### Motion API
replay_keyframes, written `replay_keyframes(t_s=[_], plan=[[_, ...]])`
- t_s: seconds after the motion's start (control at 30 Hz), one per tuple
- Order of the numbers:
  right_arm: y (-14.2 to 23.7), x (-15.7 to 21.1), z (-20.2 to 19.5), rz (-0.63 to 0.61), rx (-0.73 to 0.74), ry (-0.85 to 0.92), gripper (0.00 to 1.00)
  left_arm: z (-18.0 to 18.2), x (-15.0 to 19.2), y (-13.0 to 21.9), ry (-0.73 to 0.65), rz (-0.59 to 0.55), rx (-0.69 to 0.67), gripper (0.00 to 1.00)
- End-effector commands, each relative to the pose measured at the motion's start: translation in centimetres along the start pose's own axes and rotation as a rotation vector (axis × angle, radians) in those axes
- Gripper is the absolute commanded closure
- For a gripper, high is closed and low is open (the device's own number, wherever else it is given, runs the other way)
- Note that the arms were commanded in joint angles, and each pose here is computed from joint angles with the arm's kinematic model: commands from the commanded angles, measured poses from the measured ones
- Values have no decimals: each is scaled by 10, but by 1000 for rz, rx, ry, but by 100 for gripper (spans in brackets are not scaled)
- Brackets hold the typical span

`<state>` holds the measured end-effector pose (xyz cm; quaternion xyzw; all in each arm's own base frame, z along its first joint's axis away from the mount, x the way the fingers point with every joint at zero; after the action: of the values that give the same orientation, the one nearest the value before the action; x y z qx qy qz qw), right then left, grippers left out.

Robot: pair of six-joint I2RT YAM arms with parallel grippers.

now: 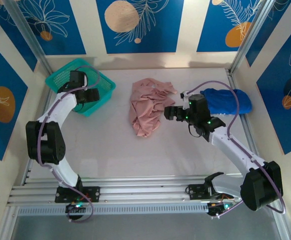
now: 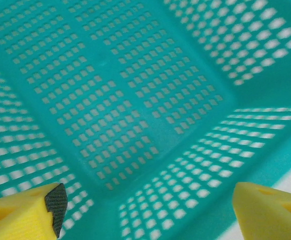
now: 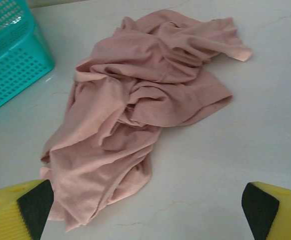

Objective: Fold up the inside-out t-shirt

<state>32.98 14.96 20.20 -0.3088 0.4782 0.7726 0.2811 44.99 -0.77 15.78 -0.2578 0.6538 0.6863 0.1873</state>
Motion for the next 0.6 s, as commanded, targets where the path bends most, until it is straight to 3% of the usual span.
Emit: replay_keyframes(t_s=[0.0,0.1,0.27,0.57], plan=[[5,-9,12,-32,-44,-3,1,49,1,19,36,-39,-202,14],[3,-6,11,-21,-41,-2,1,68,12,17,73,-25,-235,14],[-3,-2,12,-6,-49,-10,1,84,35,-13,48,94,-272,13],[-10,3,14,22,-61,-16,1,185,38,6,80,154,-611,12]])
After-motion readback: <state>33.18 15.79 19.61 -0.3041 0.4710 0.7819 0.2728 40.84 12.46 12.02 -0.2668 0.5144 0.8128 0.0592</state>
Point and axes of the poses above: each hand's point on the last joint's axis, 136 mm out from that joint toward the fingers, its own y axis back along the fingers, its own z axis along the line the jaws close on, x = y × z, the point moved 1 cm from there along y, back along the fingers, and after that the axes turned 5 degrees about -y, right-handed, at the moved point
